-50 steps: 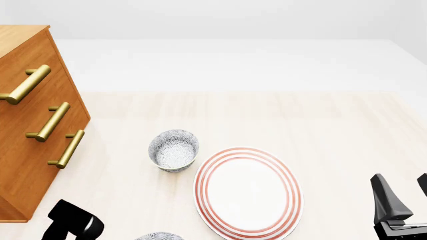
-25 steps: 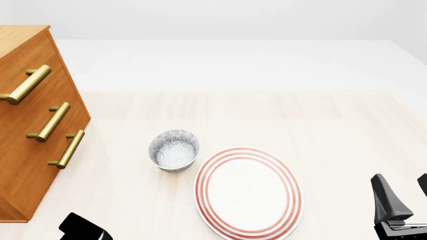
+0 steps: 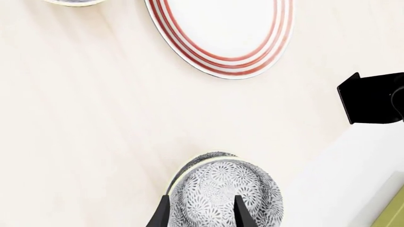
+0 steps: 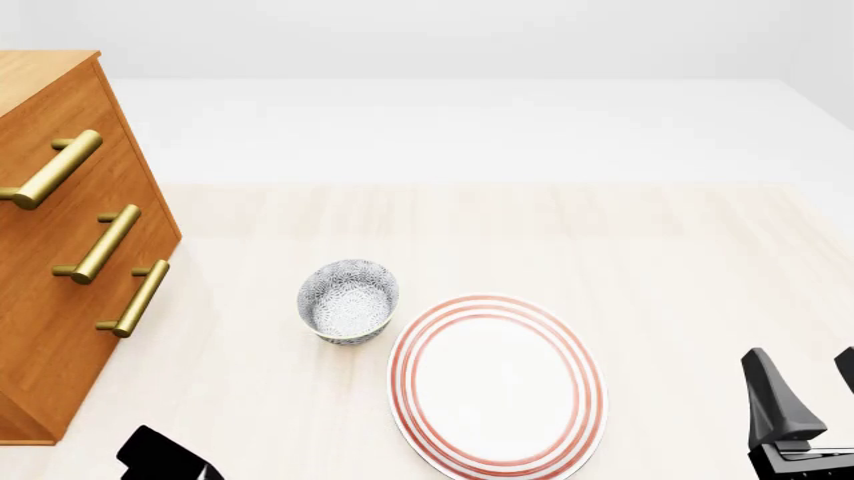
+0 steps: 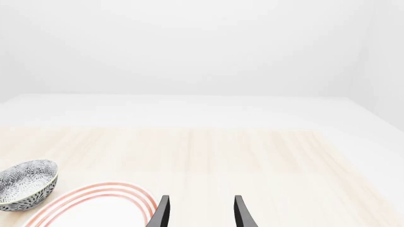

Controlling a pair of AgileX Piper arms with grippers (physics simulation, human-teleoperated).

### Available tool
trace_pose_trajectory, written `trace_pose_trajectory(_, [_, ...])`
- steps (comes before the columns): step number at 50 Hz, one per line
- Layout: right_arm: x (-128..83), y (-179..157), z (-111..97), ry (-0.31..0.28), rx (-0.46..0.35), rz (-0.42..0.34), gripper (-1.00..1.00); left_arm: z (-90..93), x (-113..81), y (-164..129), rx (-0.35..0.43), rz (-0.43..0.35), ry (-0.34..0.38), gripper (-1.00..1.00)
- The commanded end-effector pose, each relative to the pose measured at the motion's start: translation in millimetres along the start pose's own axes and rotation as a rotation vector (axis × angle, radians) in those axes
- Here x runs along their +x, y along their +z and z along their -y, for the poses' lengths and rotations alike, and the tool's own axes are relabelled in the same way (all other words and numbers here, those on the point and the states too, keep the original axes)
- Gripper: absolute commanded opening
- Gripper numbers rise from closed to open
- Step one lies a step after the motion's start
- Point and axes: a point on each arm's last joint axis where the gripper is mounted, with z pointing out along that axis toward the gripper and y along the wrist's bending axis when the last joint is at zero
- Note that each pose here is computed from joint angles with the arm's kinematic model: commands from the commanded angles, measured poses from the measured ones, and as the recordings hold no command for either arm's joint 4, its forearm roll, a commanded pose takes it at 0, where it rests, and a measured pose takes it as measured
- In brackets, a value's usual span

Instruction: Stack the bowl in the middle on the bowl at the back.

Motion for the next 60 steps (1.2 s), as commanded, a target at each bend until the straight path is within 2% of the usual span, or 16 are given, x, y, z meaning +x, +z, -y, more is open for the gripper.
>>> trace_pose_trajectory(1, [0, 0, 0, 0.0, -0.001, -0.001, 1.0, 0.7, -3.9, -15, 0.001, 0.019, 0.007, 1.0])
trace_pose_trajectory(27, [0, 0, 0, -0.008, -0.002, -0.002, 1.0, -4.1, -7.3, -69, -0.004, 0.103, 0.011, 1.0])
trace_pose_trajectory(34, [0, 0, 0, -0.008, 0.001, -0.001, 1.0, -9.6, -3.3, -106, -0.017, 0.197, -0.01, 1.0])
trace_pose_trajectory(40, [0, -1, 0, -0.012, 0.002, 0.0, 1.0, -14.5, 6.1, -126, -0.026, 0.26, -0.043, 1.0])
trace_pose_trajectory(43, [0, -1, 0, -0.016, 0.002, 0.001, 1.0, -13.3, 7.9, -140, -0.01, 0.301, -0.039, 1.0])
trace_pose_trajectory(45, [-1, -1, 0, -0.02, 0.001, 0.001, 1.0, -10.6, 7.5, -155, -0.01, 0.351, 0.004, 1.0])
trace_pose_trajectory(47, [-1, -1, 0, -0.02, 0.001, 0.001, 1.0, -10.8, 8.8, -158, -0.005, 0.36, -0.004, 1.0])
trace_pose_trajectory(48, [-1, -1, 0, -0.022, 0.0, 0.001, 1.0, -11.7, 12.0, -161, 0.004, 0.377, -0.031, 1.0])
trace_pose_trajectory(52, [-1, -1, 0, -0.022, 0.0, 0.002, 1.0, -12.8, 20.8, -175, 0.005, 0.451, -0.048, 1.0])
trace_pose_trajectory(55, [-2, -1, 0, -0.022, 0.0, 0.004, 1.0, -12.3, 22.3, -179, -0.003, 0.474, -0.039, 1.0])
trace_pose_trajectory(60, [-7, -1, 1, -0.022, 0.014, 0.012, 1.0, -8.1, 24.9, -195, -0.021, 0.556, -0.022, 1.0])
